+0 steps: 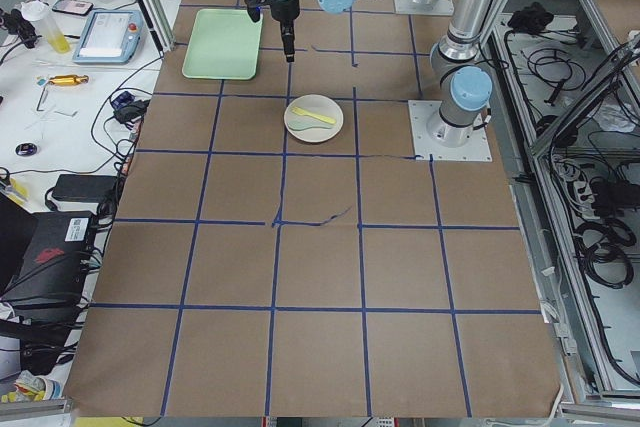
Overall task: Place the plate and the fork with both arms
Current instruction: 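Move the left gripper down beside the white plate's rim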
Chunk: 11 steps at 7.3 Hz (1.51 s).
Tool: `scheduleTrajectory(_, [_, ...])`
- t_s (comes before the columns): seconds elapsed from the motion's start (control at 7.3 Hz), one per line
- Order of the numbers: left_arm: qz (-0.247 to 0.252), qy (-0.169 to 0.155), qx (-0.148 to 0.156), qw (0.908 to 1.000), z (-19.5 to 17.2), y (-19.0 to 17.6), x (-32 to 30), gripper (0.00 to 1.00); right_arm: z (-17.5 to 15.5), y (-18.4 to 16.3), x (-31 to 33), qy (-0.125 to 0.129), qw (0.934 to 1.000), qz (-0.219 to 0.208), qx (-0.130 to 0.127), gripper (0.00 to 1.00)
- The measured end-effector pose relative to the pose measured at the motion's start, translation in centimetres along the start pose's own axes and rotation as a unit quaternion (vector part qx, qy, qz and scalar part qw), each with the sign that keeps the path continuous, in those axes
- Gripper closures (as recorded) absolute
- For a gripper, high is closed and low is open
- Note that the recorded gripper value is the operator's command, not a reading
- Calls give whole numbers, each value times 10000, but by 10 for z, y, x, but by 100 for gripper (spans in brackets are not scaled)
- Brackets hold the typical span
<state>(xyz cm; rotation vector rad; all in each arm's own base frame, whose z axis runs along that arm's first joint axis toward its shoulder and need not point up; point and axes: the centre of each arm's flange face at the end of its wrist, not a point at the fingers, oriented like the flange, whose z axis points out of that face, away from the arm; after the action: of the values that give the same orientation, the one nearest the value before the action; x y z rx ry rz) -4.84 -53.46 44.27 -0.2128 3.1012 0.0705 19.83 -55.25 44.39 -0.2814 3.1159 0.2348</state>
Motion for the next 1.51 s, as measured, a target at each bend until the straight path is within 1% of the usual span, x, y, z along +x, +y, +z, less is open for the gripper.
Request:
scheduleTrajectory(0.27, [-58,47,-169,9998,21,-3,-35,0,2,0,0,-8,10000,1,-28,0])
scheduleTrajectory(0.41, [-74,84,-201,9997,34,-6,-61,0,3,0,0,-7,10000,0,-37,0])
scheduleTrajectory(0.68, [-218,127,-113,9996,78,-9,-96,0,3,0,0,-5,10000,0,-37,0])
scheduleTrajectory(0.96, [-28,131,-76,9999,133,-1,-114,12,4,0,0,-5,10000,0,-41,0])
scheduleTrajectory(1.1, [75,170,-126,9997,150,2,-126,13,5,0,0,-6,10000,1,-55,0])
scheduleTrajectory(1.23, [190,225,-234,9993,165,5,-135,13,6,1,0,-9,10000,2,-66,0])
scheduleTrajectory(1.51, [347,416,-577,9969,202,15,-137,13,11,1,0,-13,9999,9,-109,0])
